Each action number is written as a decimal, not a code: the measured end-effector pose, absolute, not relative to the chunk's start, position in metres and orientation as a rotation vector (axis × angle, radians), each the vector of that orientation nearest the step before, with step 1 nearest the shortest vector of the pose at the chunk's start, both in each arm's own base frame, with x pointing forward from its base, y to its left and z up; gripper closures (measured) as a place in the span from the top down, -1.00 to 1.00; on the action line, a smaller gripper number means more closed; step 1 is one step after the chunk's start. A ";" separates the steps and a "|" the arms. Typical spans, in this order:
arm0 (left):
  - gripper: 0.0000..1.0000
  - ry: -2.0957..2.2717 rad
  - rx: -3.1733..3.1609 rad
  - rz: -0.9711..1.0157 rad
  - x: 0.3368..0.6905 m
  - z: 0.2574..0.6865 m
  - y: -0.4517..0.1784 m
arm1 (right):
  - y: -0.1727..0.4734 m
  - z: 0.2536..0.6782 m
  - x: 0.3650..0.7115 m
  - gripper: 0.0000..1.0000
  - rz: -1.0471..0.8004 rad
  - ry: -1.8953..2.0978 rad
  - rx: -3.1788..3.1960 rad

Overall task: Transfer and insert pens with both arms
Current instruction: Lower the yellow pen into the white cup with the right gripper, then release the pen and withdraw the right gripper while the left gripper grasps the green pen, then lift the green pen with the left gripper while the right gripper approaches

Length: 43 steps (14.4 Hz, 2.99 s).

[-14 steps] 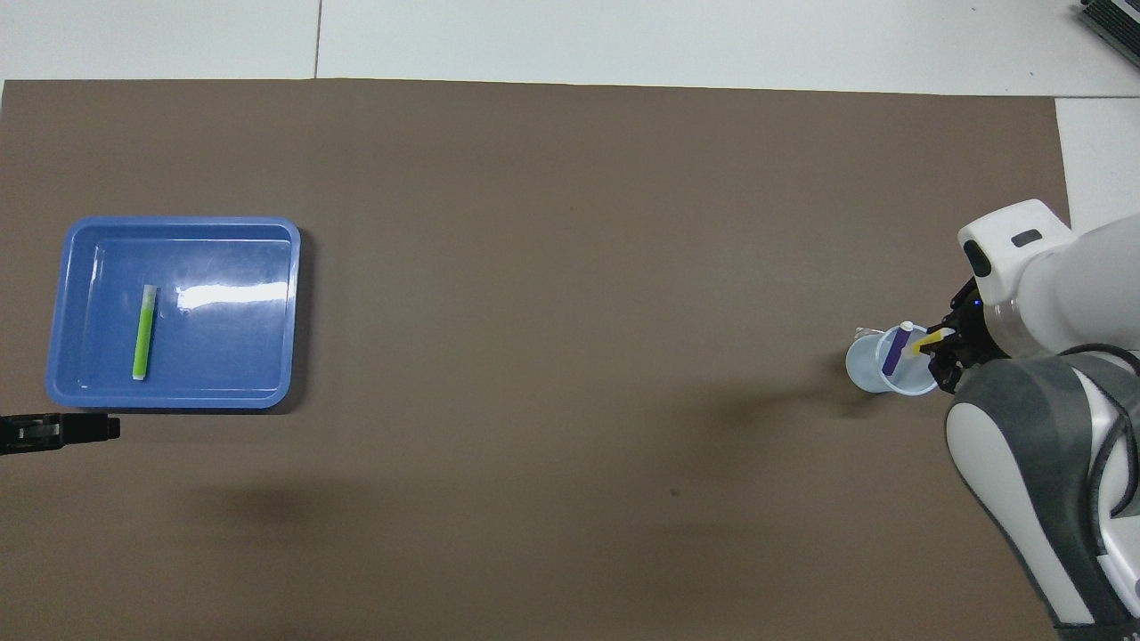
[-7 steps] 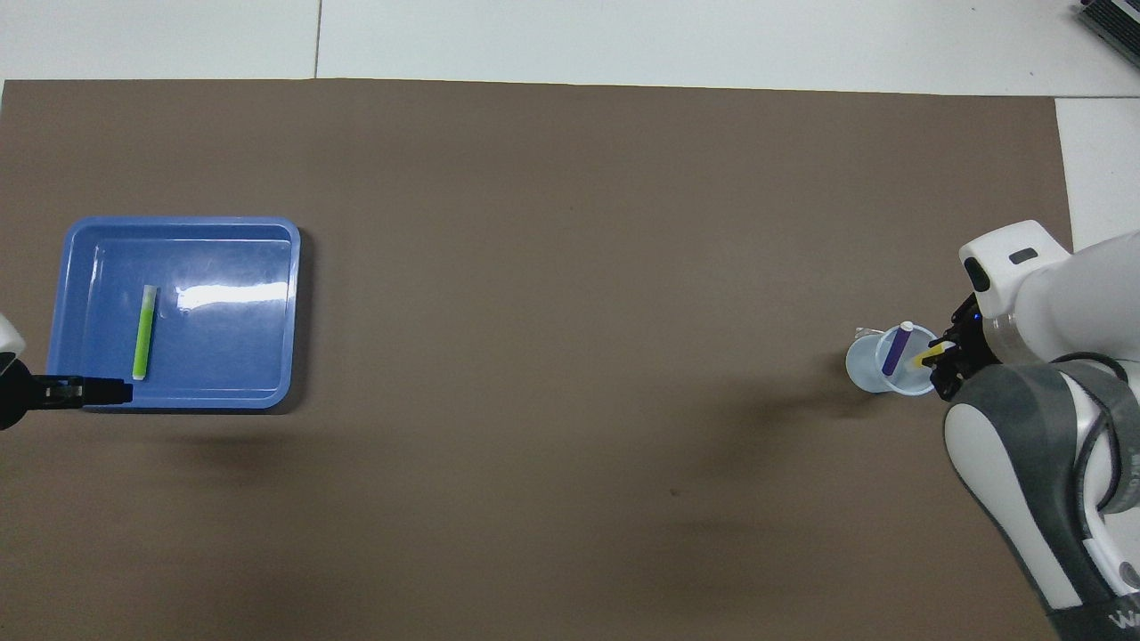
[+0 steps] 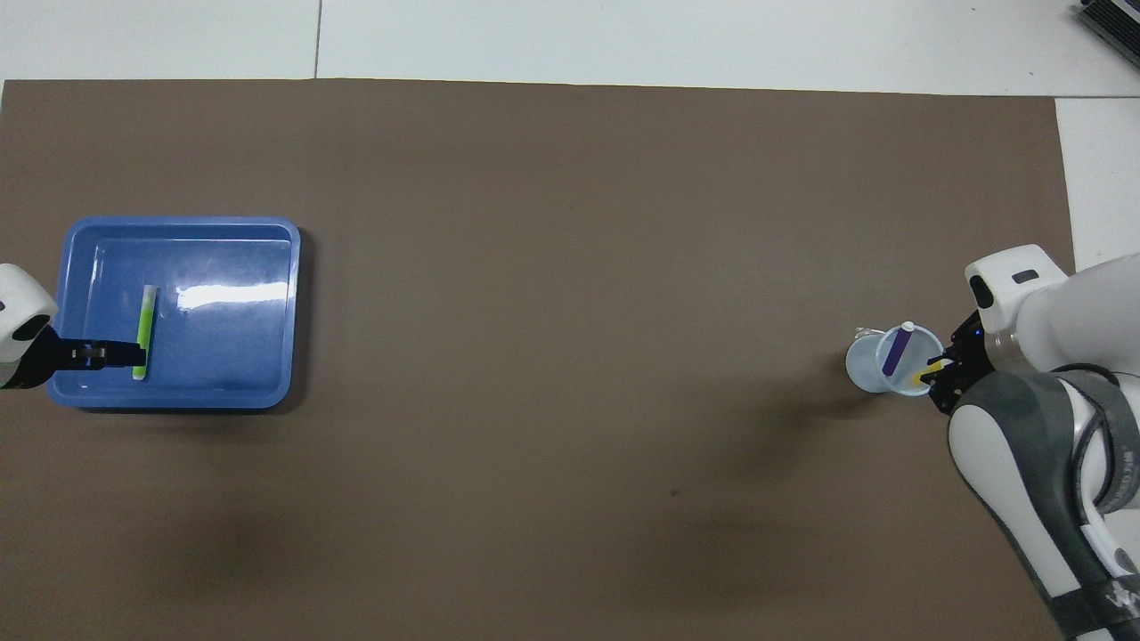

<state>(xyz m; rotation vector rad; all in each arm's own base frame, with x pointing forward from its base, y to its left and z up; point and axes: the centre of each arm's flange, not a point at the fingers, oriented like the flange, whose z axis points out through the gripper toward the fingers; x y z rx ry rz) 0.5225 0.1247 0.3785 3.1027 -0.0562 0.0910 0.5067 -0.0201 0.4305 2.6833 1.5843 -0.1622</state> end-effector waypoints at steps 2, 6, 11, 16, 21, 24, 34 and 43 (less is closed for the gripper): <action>0.62 -0.054 3.099 0.091 0.535 0.365 0.129 | -0.019 0.430 0.506 -0.59 -0.156 1.583 2.693; 0.62 -0.048 3.097 0.114 0.553 0.331 0.134 | -0.016 0.432 0.506 0.15 -0.134 1.582 2.715; 0.60 -0.049 3.092 0.130 0.573 0.312 0.138 | 0.024 0.456 0.508 0.20 -0.124 1.567 2.779; 0.42 -0.054 3.090 0.146 0.580 0.296 0.137 | 0.082 0.470 0.502 0.16 -0.092 1.437 3.011; -0.25 -0.058 3.092 0.162 0.583 0.296 0.136 | 0.122 0.474 0.495 0.21 -0.103 1.136 3.279; -0.53 -0.059 3.092 0.165 0.583 0.297 0.136 | 0.154 0.481 0.489 0.21 -0.156 0.830 3.447; -0.53 0.057 3.056 -0.021 0.592 0.319 0.131 | 0.218 0.498 0.478 0.40 -0.342 -0.041 3.707; -0.53 0.619 2.883 -0.192 0.587 0.409 0.073 | 0.240 0.506 0.478 1.00 -0.382 -0.483 3.721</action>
